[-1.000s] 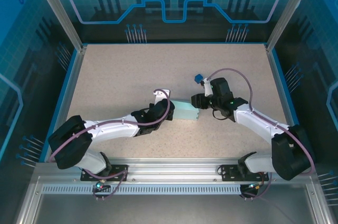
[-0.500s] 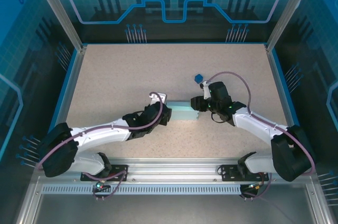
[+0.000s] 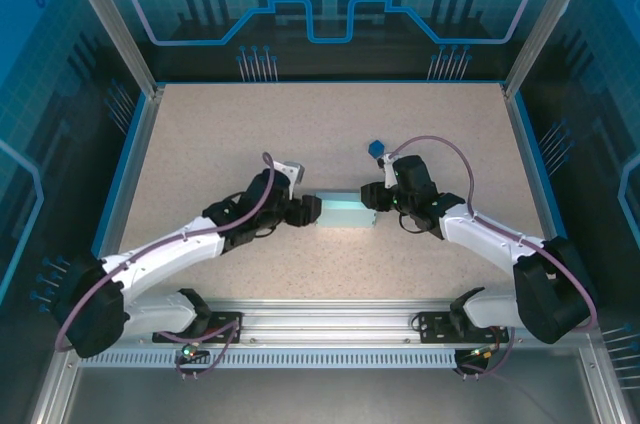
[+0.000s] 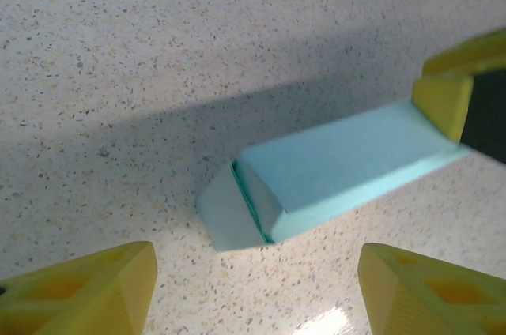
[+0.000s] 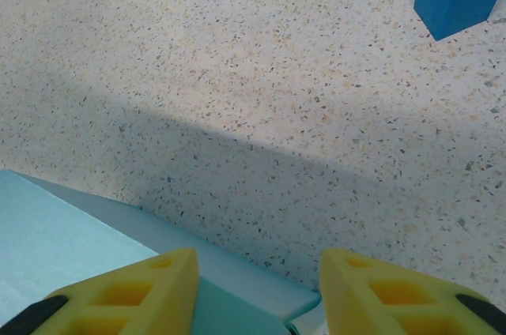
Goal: Fold the paper box
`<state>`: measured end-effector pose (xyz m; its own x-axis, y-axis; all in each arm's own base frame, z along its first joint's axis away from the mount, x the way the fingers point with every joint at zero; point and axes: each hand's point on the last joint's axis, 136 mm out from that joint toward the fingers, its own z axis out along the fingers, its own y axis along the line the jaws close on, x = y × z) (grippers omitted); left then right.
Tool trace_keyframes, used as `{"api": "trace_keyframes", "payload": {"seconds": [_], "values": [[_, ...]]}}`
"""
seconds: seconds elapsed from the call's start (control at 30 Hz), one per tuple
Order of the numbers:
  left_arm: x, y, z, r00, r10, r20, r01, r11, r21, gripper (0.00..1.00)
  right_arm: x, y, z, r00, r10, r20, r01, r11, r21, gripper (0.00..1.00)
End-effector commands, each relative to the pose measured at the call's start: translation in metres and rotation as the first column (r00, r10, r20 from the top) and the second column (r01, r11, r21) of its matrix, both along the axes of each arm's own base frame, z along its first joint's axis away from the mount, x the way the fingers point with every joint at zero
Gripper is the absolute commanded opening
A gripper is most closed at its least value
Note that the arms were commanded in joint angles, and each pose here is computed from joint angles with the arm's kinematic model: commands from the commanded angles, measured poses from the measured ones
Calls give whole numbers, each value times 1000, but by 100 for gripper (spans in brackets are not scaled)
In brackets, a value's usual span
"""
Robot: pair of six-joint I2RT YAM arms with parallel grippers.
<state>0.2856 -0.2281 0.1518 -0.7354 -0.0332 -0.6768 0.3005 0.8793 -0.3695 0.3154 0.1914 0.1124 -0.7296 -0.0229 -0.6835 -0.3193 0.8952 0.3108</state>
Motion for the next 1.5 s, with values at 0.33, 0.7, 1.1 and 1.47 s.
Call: {"api": "trace_keyframes", "payload": {"seconds": [0.33,0.7,1.1,1.47], "values": [[37,-9,-36,980,19,-201,-35,997,-75,67,-22,-14,-35,993,-12,-114,-1,994,-113,45],[-11,9,-115,926,53,-374,-77,996,-48,62,-23,-13,-31,992,15,-124,-30,992,-122,46],[-44,16,-145,895,64,-441,-67,998,7,51,-24,-9,-32,984,60,-169,-78,992,-101,47],[-46,19,-149,900,72,-430,-49,997,66,45,2,2,15,989,117,-91,-120,992,-25,48]]}}
